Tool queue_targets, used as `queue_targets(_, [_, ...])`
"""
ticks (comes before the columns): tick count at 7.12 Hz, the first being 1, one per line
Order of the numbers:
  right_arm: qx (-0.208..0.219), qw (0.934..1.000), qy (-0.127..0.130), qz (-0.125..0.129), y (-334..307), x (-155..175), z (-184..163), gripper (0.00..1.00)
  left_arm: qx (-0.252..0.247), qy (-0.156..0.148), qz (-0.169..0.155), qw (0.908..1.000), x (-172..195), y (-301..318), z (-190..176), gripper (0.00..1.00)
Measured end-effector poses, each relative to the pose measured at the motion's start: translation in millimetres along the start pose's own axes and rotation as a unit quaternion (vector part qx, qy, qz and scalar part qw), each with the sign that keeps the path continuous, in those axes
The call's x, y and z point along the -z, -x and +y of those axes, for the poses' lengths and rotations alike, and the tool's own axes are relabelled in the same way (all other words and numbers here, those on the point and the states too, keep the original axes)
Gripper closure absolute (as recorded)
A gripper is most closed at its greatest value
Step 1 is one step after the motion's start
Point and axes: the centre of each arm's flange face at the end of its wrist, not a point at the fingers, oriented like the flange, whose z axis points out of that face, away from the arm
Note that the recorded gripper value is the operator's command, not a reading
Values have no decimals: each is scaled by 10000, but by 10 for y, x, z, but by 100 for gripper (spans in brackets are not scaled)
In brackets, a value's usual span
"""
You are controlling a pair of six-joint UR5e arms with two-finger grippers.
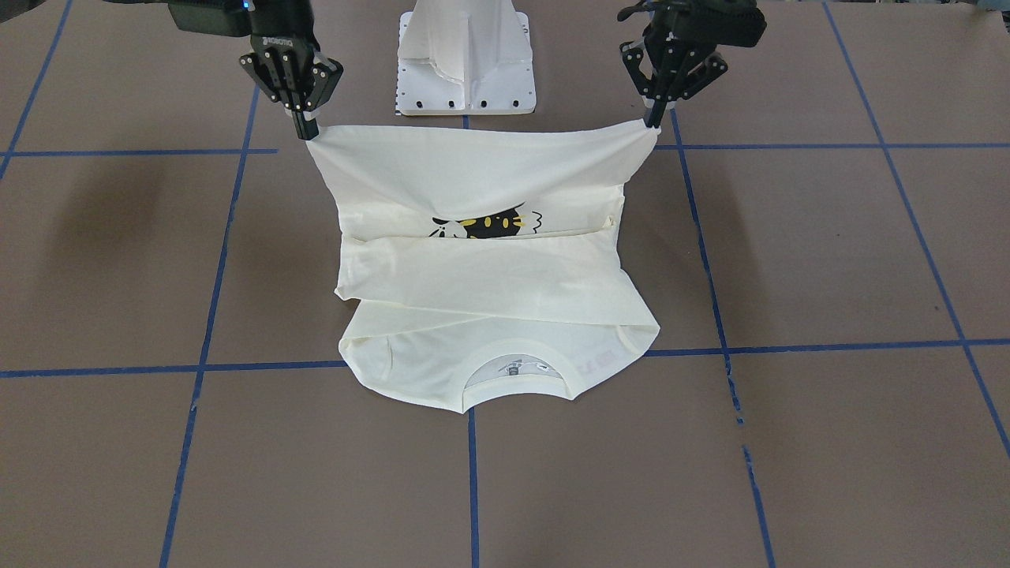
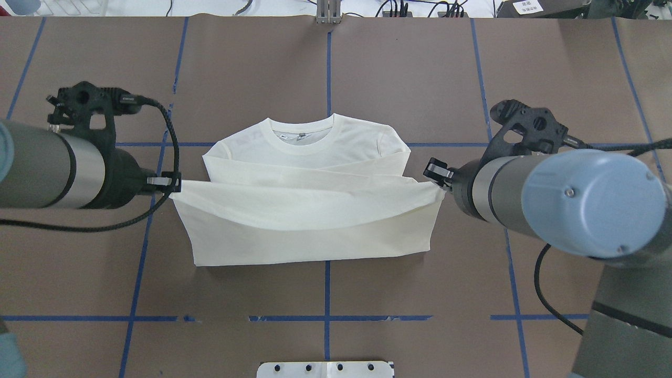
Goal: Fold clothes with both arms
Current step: 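Lift the hem with both grippers and fold it toward the collar, then release the hem and draw both grippers back from the folded shirt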
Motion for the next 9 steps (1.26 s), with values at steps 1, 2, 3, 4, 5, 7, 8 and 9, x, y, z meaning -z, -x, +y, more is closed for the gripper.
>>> queue_targets(1, [-33,9999,-119,55,167,-250,-166,100,-53,-75,-121,9999,-207,-24,-278,100])
queue_targets(2, [-65,9998,-207,24,322,-568,-284,100,-57,-146,-156,9998,-488,-52,-501,100])
queue_targets(3, [-42,9996,-275,-46,438,-907,-379,100,-54,-199,-157,9997,-816,-40,-660,100])
queue_targets(4, [19,9994,-336,-70,554,-1261,-464,100,-47,-233,-171,9996,-1169,10,-779,100])
queue_targets(5, [53,9993,-382,-9,675,-1649,-523,100,-34,-256,-241,9994,-1538,96,-868,100])
queue_targets(7, [79,9990,-423,89,733,-2299,-568,100,-4,-318,-436,9985,-2101,299,-953,100])
queue_targets(8, [82,9989,-436,129,700,-2456,-584,100,0,-321,-473,9984,-2247,361,-954,100])
queue_targets(9, [87,9988,-453,156,671,-2522,-620,100,-1,-317,-483,9983,-2313,386,-945,100])
